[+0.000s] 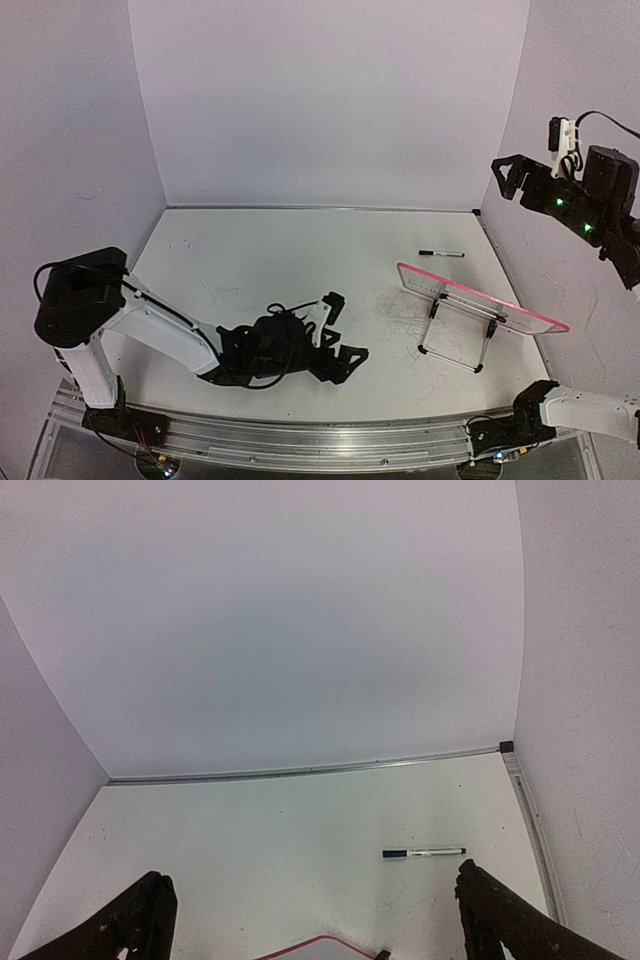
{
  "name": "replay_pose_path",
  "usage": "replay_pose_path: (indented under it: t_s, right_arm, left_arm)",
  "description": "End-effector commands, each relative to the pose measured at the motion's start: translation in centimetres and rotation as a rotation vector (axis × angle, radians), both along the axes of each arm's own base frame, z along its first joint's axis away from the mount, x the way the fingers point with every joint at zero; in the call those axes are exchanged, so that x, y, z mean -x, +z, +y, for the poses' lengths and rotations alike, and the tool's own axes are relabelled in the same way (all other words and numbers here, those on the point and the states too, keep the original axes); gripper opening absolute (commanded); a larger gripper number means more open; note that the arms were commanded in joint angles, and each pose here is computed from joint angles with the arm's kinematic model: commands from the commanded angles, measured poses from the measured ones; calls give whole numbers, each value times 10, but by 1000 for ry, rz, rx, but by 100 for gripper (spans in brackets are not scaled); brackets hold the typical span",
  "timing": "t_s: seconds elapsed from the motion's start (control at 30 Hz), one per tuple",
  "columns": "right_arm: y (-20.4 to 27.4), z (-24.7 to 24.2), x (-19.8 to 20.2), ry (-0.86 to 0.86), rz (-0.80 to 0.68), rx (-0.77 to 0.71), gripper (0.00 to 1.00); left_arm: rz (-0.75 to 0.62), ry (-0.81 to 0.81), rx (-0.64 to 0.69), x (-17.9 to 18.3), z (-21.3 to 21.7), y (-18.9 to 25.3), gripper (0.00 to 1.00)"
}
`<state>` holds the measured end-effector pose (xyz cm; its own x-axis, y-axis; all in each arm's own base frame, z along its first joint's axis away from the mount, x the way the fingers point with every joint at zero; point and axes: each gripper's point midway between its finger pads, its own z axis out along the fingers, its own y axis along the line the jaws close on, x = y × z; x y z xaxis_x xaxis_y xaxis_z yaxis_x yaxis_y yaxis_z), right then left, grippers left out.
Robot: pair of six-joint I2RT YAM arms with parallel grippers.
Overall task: Write a sentence on the whiteboard
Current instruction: Adjust the whiteboard at the center of the board.
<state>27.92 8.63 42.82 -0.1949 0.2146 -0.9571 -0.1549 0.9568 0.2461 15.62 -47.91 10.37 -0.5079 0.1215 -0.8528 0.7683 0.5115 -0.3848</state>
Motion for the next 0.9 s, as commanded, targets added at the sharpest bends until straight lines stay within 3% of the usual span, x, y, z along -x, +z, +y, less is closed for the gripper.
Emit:
replay_pose_path:
  t_s: [0.0,0.13,0.23,0.37,0.6,0.87]
  right_arm:
    - [4,-2,6,5,2,-16,98]
    - [-2,2,7,30,23,-10,98]
    - [-21,22,6,147,61,73,98]
    - [-66,52,3,331,202,213,97]
    - [-114,85,19,531,327,426,93]
    - [-159,126,23,615,454,605,83]
  left_arm:
    - [-89,39,124,-9,-45,33,85]
    - [-101,151,152,-26,-50,41,87]
    - [-150,98,185,-23,-59,68,88]
    - [-114,20,236,-14,-57,87,90]
    - [-49,37,262,-13,-21,96,93]
    - [-19,74,351,-36,18,133,96]
